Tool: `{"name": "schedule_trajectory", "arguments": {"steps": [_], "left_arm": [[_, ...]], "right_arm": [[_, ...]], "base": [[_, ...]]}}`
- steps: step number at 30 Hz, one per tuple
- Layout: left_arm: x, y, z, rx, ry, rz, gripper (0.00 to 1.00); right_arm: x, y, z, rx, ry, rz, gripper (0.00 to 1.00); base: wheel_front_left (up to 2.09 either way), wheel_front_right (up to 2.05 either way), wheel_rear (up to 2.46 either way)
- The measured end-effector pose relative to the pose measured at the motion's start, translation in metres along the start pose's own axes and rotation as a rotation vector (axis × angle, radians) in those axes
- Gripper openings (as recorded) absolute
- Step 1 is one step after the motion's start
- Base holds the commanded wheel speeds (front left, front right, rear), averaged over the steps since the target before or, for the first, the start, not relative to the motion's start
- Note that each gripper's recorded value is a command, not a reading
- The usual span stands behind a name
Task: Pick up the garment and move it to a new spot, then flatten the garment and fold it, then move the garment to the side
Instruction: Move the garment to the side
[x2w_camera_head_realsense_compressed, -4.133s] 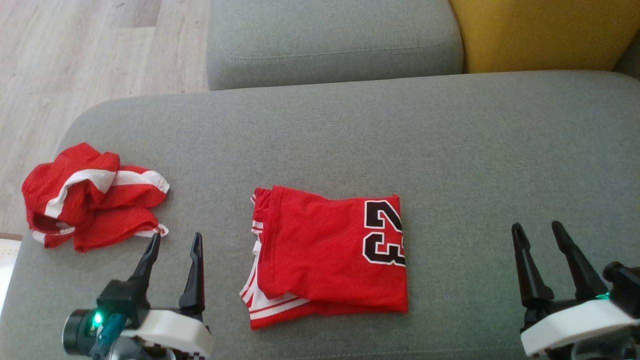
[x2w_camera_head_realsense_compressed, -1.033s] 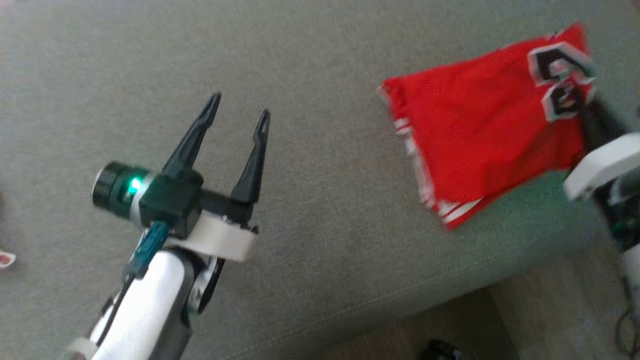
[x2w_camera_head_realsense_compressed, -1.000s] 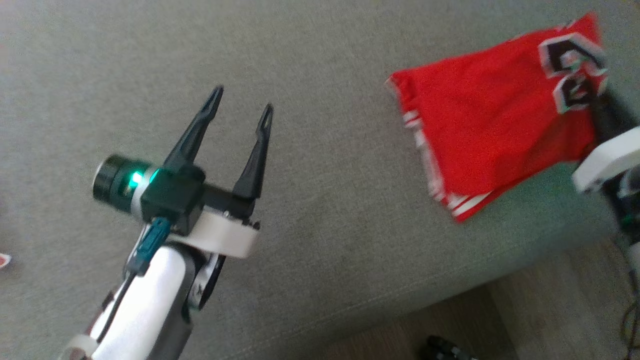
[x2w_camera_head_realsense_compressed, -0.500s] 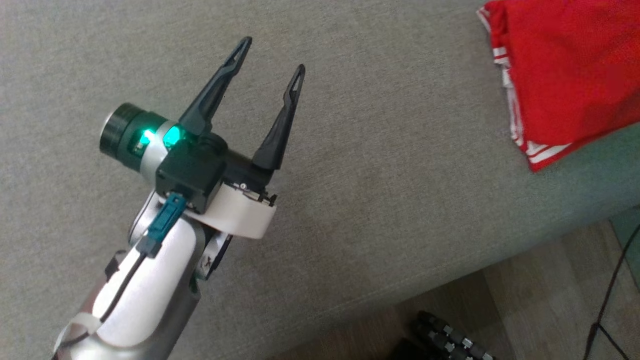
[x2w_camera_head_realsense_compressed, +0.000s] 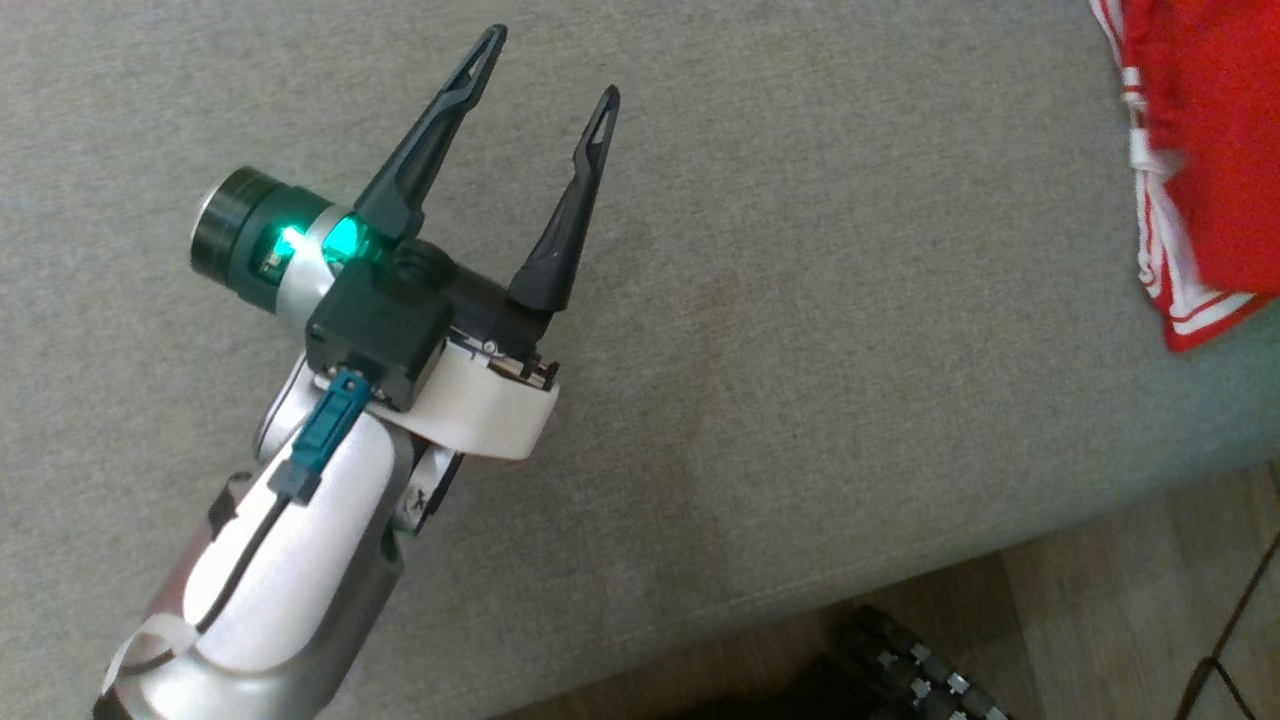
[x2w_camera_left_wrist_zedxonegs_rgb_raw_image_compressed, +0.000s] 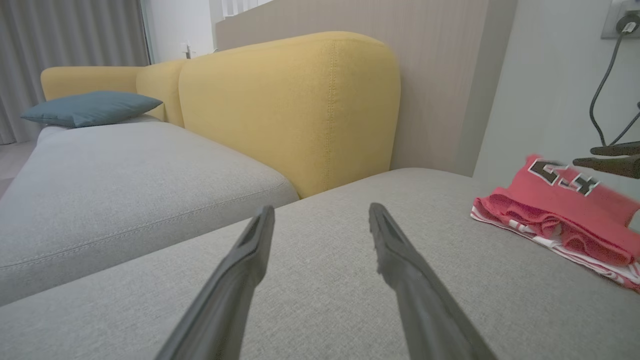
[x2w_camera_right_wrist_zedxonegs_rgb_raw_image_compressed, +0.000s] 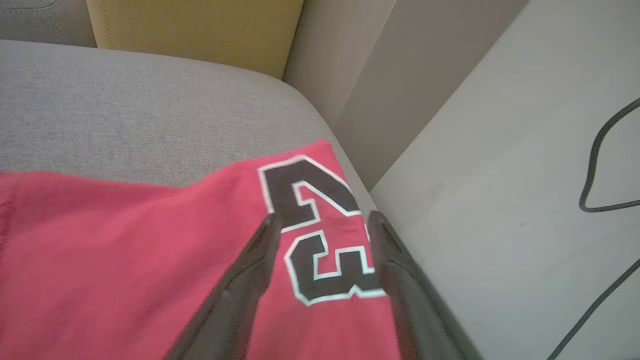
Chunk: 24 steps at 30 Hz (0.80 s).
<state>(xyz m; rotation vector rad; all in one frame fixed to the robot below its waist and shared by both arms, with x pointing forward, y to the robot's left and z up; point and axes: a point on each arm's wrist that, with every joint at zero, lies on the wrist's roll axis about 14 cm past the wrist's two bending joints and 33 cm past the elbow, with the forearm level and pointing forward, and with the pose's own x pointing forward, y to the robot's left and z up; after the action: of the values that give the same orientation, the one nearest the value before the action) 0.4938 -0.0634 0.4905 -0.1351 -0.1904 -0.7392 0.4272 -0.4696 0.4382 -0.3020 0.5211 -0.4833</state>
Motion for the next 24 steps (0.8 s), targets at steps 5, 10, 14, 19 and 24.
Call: {"name": "schedule_trajectory", "arguments": {"steps": [5,10,14,19,24], "left_arm": [[-0.003,0.001,0.011,0.006,-0.021,0.013,1.0],[-0.015,0.004,0.02,0.006,-0.014,0.068,1.0],[-0.037,0.006,0.021,0.001,0.03,0.135,1.0],[-0.068,0.018,0.031,0.01,0.061,0.253,1.0],[-0.103,0.034,0.045,0.039,0.071,0.373,1.0]], "right_arm": [[-0.004,0.013,0.002,0.026,-0.042,0.012,1.0],[-0.028,0.038,0.013,0.08,-0.157,0.066,1.0],[-0.06,0.064,0.02,0.14,-0.245,0.131,1.0],[-0.107,0.102,0.037,0.228,-0.348,0.235,1.0],[-0.15,0.144,0.059,0.296,-0.42,0.365,1.0]], "base": [[0.0,0.0,0.0],[0.0,0.0,0.0],[0.0,0.0,0.0],[0.0,0.0,0.0],[0.0,0.0,0.0]]}}
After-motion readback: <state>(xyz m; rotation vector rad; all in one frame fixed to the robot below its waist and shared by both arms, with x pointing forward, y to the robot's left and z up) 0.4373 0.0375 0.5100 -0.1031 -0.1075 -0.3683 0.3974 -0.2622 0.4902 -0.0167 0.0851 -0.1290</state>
